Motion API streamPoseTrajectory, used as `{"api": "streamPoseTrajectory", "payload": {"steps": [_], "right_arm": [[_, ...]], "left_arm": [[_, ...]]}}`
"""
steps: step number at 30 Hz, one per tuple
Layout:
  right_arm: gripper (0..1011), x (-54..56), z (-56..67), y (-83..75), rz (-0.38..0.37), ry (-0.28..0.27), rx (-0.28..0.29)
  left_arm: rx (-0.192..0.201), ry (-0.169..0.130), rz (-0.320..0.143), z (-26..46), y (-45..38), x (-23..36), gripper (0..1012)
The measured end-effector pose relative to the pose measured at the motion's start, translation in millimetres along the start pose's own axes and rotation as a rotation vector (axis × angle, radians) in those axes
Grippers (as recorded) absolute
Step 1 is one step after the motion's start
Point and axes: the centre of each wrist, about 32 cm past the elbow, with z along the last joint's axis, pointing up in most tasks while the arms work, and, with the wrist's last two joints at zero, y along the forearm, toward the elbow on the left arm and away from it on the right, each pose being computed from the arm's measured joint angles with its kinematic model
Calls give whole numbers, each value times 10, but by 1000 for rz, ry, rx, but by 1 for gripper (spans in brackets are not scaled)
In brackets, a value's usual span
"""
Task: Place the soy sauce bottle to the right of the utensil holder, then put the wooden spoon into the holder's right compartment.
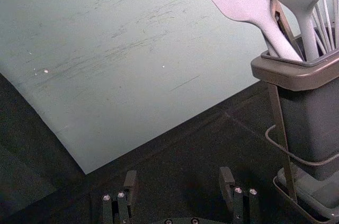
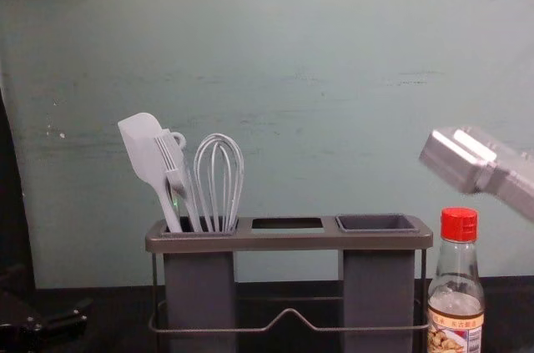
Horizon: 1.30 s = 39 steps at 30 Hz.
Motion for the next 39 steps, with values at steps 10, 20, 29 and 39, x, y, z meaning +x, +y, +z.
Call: {"api": "streamPoseTrajectory", "payload": {"steps": [10, 20, 29, 39], "right_arm": [[842, -89, -31, -319, -23, -52, 84], [842, -137, -165, -605, -95, -105, 279], [842, -124, -302, -735, -146, -147, 471], [841, -157, -448, -813, -197, -172, 658]], "left_arm": [[0, 0, 0, 0, 0, 0, 1000], [0, 0, 0, 0, 0, 0, 1000], [0, 0, 0, 0, 0, 0, 1000], [0, 0, 0, 0, 0, 0, 1000]]}}
